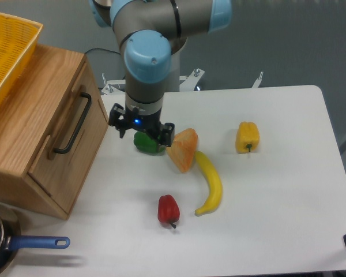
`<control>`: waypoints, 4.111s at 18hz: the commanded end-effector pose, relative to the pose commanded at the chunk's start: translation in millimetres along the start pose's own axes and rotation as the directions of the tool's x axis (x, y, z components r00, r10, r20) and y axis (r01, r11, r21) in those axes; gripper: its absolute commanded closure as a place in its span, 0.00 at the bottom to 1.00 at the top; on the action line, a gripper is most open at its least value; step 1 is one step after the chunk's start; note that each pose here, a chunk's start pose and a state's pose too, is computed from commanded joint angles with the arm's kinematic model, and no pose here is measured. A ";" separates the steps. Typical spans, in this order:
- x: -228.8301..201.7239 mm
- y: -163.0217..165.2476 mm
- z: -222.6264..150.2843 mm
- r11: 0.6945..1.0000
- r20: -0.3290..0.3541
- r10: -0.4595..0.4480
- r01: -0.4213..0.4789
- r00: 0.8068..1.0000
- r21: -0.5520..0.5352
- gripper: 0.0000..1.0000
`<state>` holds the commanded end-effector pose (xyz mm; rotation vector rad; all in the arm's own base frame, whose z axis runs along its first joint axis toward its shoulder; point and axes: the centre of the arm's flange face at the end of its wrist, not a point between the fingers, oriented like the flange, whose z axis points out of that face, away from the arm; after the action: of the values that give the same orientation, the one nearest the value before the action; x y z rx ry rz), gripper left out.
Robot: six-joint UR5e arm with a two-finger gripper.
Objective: Slide the top drawer open
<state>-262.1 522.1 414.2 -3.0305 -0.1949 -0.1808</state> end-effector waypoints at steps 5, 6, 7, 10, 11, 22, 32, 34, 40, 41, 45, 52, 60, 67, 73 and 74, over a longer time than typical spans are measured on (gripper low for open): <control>9.7 0.7 -12.4 1.000 -0.027 0.004 -0.003 1.000 0.031 0.00; 13.9 1.1 -13.8 1.000 -0.033 0.008 -0.007 0.999 0.030 0.00; 15.6 1.9 -13.6 1.000 -0.039 0.008 -0.007 0.999 0.025 0.00; 18.2 1.6 -14.3 1.000 -0.045 0.011 -0.009 0.999 0.024 0.00; 20.1 0.7 -13.1 1.000 -0.052 0.013 -0.012 0.999 0.025 0.00; 55.7 -9.0 -10.2 0.999 -0.089 -0.036 0.038 0.995 0.024 0.00; 73.5 -8.7 -15.2 0.998 -0.097 -0.050 0.053 0.994 0.027 0.00; 72.9 -9.0 -12.8 0.998 -0.099 -0.057 0.060 0.993 0.022 0.00; 74.0 -11.1 -9.5 0.998 -0.099 -0.053 0.055 0.994 0.019 0.00; 73.7 -11.6 -9.4 0.998 -0.099 -0.053 0.055 0.994 0.019 0.00; 73.5 -11.4 -8.8 0.998 -0.098 -0.053 0.055 0.994 0.019 0.00; 73.9 -9.7 -2.1 0.999 -0.100 -0.052 0.053 0.994 0.006 0.00; 76.5 -11.0 0.0 0.999 -0.100 -0.045 0.045 0.994 0.004 0.00; 70.9 -18.0 3.9 0.999 -0.097 -0.038 0.039 0.995 0.003 0.00; 64.7 -17.6 -0.8 0.999 -0.075 -0.040 0.040 0.996 0.003 0.00; 63.8 -18.0 -2.4 0.999 -0.074 -0.039 0.039 0.997 0.006 0.00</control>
<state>-201.9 547.4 426.1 -3.0080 -0.2485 -0.2938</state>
